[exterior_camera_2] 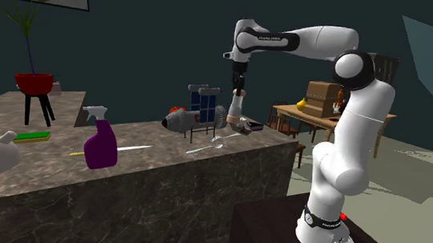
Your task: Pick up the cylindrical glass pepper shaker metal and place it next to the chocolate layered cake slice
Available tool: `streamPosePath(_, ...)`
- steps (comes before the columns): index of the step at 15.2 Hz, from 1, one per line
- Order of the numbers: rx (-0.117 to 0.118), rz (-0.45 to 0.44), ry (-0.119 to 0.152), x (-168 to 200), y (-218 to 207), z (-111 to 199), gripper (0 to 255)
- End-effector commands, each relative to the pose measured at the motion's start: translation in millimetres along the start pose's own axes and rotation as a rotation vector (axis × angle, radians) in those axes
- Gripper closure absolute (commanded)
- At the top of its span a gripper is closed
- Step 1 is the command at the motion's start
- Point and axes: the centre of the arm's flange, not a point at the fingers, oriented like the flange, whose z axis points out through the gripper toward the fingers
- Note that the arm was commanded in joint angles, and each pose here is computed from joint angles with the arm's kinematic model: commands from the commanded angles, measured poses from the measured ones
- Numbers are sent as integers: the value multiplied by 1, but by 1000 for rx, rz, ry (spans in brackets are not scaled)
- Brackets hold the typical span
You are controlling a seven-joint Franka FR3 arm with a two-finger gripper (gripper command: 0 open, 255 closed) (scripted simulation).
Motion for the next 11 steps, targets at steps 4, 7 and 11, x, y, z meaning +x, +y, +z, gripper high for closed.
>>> streamPosePath(4,0,-2,0,-57,27,7,255)
streamPosePath(7,0,-2,0,-93,44,12,255)
streamPosePath(11,0,-2,0,-140,67,17,255)
